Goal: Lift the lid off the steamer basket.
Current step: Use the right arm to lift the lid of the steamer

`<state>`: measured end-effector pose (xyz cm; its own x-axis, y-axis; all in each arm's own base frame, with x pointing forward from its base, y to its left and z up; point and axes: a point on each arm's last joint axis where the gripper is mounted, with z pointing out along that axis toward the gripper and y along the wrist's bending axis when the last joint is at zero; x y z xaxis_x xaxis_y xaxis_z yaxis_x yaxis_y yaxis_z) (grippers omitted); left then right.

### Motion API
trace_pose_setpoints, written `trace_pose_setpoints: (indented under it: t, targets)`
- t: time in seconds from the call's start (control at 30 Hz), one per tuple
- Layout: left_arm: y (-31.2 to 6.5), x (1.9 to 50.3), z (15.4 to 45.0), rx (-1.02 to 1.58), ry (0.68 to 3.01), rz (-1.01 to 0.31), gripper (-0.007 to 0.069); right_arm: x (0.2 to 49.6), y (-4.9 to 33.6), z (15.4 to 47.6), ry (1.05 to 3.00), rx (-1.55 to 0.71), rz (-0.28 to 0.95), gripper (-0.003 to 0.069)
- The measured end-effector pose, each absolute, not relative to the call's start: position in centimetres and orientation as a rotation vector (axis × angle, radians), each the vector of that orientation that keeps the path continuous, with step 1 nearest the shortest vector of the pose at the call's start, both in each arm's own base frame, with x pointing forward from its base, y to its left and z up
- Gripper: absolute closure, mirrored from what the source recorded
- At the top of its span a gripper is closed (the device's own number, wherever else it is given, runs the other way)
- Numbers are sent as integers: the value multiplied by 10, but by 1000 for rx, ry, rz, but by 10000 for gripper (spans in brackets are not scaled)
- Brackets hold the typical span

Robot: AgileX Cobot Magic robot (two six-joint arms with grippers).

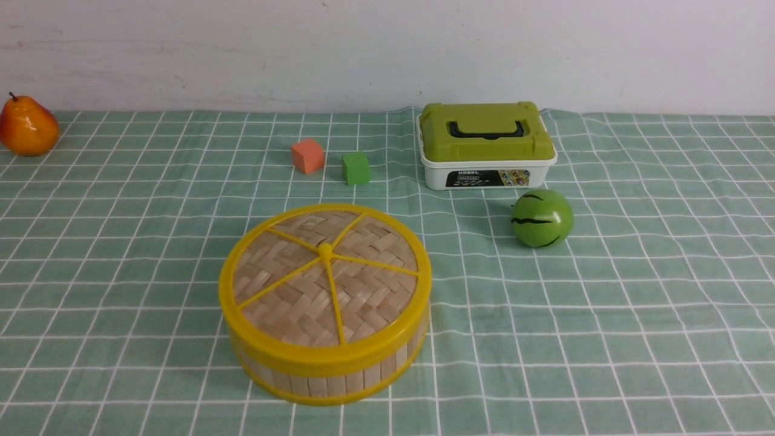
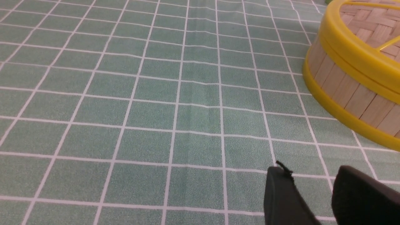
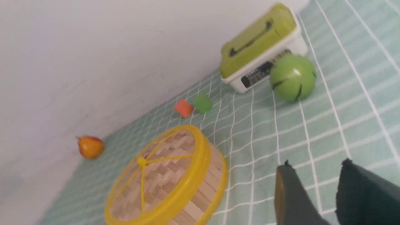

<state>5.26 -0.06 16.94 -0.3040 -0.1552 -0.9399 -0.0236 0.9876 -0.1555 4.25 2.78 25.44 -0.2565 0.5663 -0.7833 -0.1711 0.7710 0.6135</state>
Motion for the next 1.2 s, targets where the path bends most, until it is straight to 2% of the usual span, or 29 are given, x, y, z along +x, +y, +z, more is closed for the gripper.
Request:
trace_pose_setpoints:
  t: [0.03,0.07,0.1,0.17,0.23,0.33,0.37,0.4,0.53,0.63,0.73,0.77,0.87,1.07,1.2]
  targets:
    - [-1,53,170,-129,1876,-131,386,42,29,277,1731,197,639,517]
    - [-1,53,170,-129,1876,-131,386,42,30,275,1745,189,632,533]
    - [-1,53,170,-129,1876,-131,386,47,31,311,1833,-1,482,607]
    - [-1,53,170,-129,1876,-131,386,54,30,337,1912,-123,386,650]
    - [-1,53,170,-129,1876,-131,386,66,28,364,1996,-252,292,676]
    - [-1,53,170,-129,1876,-131,386,89,31,394,2108,-386,233,678]
    - [-1,53,170,-129,1876,-131,386,91,31,395,2117,-400,234,678]
    - [-1,53,170,-129,1876,-131,386,109,37,406,2201,-495,234,678]
    - [-1,53,170,-129,1876,-131,386,143,52,417,2318,-639,239,677]
    - [-1,53,170,-129,1876,-131,386,185,85,423,2360,-823,229,671]
    - [-1,53,170,-129,1876,-131,386,208,109,423,2353,-923,206,668]
    - [-1,53,170,-129,1876,-131,386,222,131,421,2343,-1008,181,666]
    - [-1,53,170,-130,1876,-132,386,243,164,416,2326,-1101,163,666]
    - [-1,53,170,-130,1876,-132,386,275,210,406,2343,-1111,193,652]
    - [-1,53,170,-130,1876,-132,386,298,251,387,2354,-1144,221,586]
